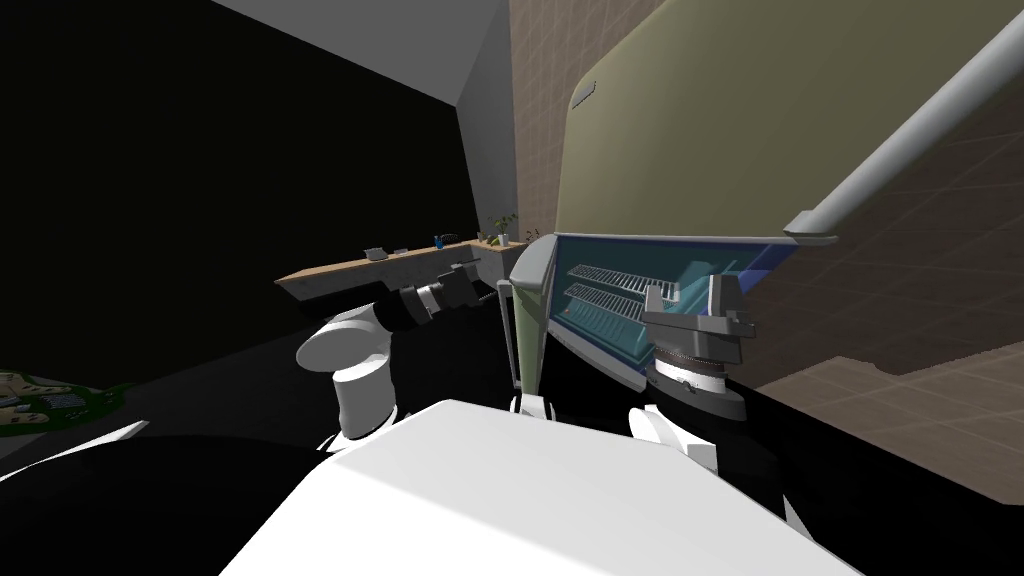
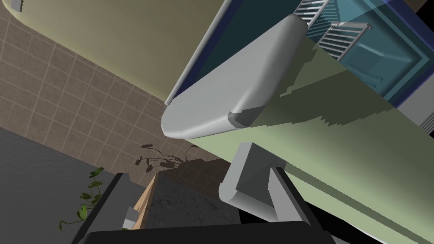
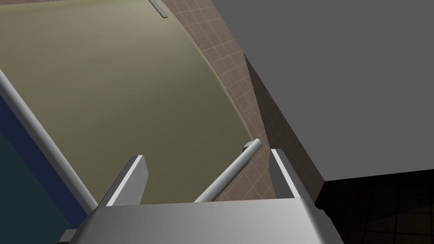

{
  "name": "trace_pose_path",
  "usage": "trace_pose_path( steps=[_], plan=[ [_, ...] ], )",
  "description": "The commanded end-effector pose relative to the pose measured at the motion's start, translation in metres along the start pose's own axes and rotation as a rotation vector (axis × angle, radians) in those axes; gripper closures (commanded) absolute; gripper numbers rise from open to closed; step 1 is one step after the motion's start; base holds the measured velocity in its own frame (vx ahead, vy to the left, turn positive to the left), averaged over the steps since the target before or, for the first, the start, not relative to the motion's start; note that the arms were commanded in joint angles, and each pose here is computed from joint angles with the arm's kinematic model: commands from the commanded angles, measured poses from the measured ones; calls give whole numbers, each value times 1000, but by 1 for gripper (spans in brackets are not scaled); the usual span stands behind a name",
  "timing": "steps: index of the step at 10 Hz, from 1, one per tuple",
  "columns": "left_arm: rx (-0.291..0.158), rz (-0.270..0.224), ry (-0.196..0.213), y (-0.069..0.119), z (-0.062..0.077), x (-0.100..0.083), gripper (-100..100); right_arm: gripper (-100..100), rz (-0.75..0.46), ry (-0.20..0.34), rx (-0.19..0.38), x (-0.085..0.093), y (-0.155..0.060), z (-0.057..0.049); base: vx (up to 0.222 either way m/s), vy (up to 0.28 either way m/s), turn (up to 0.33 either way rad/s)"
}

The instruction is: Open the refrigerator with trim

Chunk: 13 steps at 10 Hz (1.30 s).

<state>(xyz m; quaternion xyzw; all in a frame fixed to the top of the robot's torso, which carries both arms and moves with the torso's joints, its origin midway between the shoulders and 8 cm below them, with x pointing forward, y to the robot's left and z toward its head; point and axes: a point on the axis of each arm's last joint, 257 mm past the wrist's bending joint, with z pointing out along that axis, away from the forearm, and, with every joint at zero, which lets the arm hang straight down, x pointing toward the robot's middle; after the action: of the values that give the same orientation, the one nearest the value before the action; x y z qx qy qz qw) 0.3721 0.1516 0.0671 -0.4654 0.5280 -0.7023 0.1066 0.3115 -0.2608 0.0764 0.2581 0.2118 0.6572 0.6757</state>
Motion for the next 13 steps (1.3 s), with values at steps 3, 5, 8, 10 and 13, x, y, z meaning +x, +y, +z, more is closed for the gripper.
trace_pose_path(
  steps=[3, 5, 8, 10, 13],
  plan=[
    [0, 0, 0, 0, 0, 0, -100, 0, 0, 0, 0, 0, 0, 0, 1, 5, 0],
    [0, 0, 0, 0, 0, 0, -100, 0, 0, 0, 0, 0, 0, 0, 0, -1, 5],
    [-9, -3, 11, -10, -6, 5, -100, 0, 0, 0, 0, 0, 0, 0, -1, -18, 59],
    [-17, -5, 22, -20, -13, 10, -100, 0, 0, 0, 0, 0, 0, 0, -3, -34, 63],
    [-27, -5, 39, -34, -25, 19, -100, 0, 0, 0, 0, 0, 0, 0, -3, -36, 78]
  ],
)
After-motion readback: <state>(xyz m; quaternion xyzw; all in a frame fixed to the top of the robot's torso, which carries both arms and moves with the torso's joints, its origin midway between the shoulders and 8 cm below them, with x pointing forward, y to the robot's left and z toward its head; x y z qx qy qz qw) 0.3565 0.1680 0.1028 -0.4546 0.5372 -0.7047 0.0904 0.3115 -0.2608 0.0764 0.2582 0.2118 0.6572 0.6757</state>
